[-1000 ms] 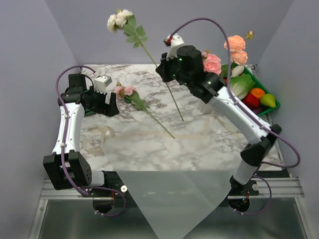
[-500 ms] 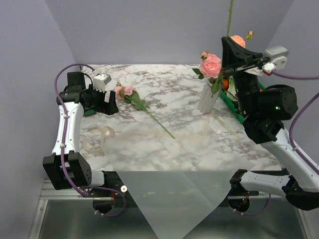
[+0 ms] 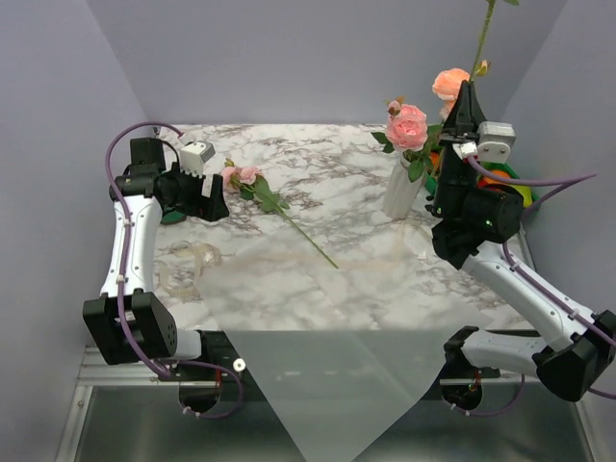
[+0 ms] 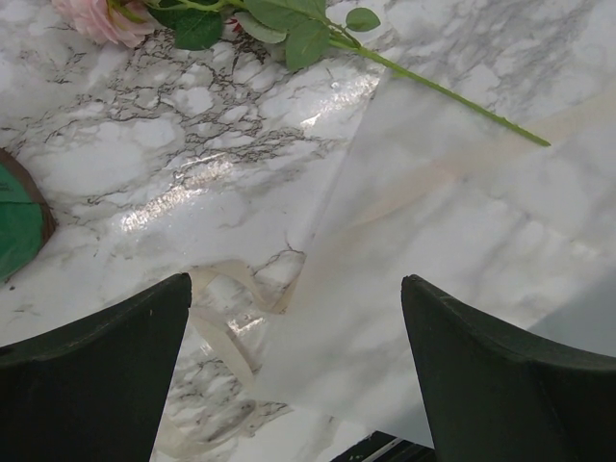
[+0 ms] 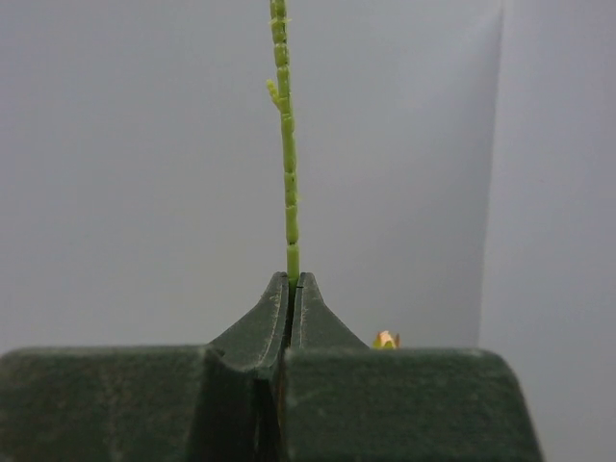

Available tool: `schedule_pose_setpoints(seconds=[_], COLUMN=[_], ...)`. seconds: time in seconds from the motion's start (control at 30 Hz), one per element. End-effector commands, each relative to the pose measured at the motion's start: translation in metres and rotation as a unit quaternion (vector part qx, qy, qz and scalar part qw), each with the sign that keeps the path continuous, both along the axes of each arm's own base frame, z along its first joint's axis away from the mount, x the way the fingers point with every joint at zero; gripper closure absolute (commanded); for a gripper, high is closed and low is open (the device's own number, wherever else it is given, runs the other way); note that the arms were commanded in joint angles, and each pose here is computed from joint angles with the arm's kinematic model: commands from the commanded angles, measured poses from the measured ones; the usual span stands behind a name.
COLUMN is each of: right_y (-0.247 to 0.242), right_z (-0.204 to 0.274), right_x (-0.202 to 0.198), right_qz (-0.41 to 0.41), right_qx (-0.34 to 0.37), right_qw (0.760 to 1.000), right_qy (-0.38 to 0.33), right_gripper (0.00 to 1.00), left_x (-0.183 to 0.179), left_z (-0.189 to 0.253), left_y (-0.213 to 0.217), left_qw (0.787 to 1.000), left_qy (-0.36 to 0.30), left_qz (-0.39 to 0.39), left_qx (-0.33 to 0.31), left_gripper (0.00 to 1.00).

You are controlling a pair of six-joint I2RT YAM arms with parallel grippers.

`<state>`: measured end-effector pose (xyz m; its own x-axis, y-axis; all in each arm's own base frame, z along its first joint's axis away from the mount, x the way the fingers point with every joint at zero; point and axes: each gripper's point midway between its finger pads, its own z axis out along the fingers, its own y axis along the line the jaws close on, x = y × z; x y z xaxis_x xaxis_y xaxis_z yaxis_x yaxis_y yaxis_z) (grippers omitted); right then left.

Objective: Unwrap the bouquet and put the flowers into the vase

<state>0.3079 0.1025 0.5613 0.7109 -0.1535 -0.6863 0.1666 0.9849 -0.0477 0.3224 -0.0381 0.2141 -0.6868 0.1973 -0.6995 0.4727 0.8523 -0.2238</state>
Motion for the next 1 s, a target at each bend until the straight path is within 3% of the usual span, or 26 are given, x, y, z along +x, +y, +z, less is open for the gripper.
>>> schedule_pose_setpoints(seconds=[0.0,0.4,0.97], right_y=[-0.048,-0.040,-0.025], right_z=[0.019,-0.008,-0.037], right_x=[-0.014,0.048,0.096], right_qz=[-0.037,-0.008,0.004], right_qx=[0.089,0.089,0.055], right_qw=[0.992,0.994,0.997], right_qy=[-0.076,-0.055,-0.055], right_gripper=[0.99,0.99,0.99], left_x=[0.003,0.010,0.020], left_z=[0.004,0.003,-0.007], left_y=[0.000,0.000,0.004], left_qw=[1.000,1.000,1.000], left_qy=[-0.001,-0.002,0.006], left_qz=[-0.005,-0.009,-0.006], left_qx=[-0.006,-0.010,-0.010], left_gripper=[0.01,0.01,0.01])
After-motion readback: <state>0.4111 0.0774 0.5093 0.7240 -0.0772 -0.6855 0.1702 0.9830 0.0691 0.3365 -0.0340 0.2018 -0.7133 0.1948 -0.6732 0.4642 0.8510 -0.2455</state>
